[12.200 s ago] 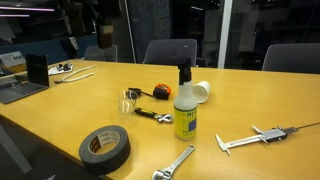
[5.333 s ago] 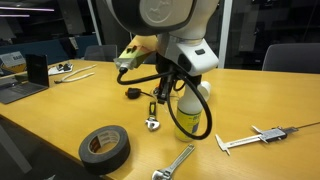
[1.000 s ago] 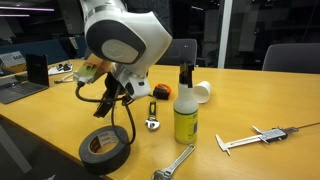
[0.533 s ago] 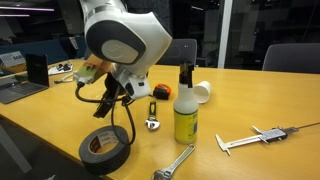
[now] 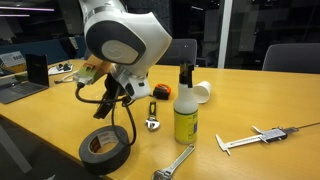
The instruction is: Pick the plastic cup and put it upright
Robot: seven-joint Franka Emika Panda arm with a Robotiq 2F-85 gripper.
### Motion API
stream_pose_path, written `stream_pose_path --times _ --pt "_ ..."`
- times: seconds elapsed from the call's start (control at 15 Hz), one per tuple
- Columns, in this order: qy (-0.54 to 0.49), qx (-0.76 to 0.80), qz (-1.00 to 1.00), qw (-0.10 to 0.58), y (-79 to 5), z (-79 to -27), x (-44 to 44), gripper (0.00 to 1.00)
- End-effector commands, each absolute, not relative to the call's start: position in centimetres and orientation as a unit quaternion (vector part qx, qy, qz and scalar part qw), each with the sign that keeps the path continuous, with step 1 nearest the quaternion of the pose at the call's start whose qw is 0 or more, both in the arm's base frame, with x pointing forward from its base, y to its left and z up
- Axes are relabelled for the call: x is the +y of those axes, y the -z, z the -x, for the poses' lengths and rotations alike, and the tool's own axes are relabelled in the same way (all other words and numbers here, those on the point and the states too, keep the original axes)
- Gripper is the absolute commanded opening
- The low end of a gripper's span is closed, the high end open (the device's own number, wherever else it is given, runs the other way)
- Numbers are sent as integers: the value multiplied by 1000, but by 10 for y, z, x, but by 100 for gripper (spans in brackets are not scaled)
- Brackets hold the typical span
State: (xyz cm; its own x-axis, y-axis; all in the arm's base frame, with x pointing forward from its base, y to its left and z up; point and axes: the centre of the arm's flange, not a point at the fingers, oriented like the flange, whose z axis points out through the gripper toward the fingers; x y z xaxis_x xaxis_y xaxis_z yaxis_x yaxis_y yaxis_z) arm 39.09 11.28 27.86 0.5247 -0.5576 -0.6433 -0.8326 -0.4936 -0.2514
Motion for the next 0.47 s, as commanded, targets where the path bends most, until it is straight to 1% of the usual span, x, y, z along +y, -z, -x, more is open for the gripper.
stream_pose_path --times 0.0,0.4 --pt "-235 417 836 270 -291 -395 114 100" --pt "-248 416 832 270 -278 -391 112 100"
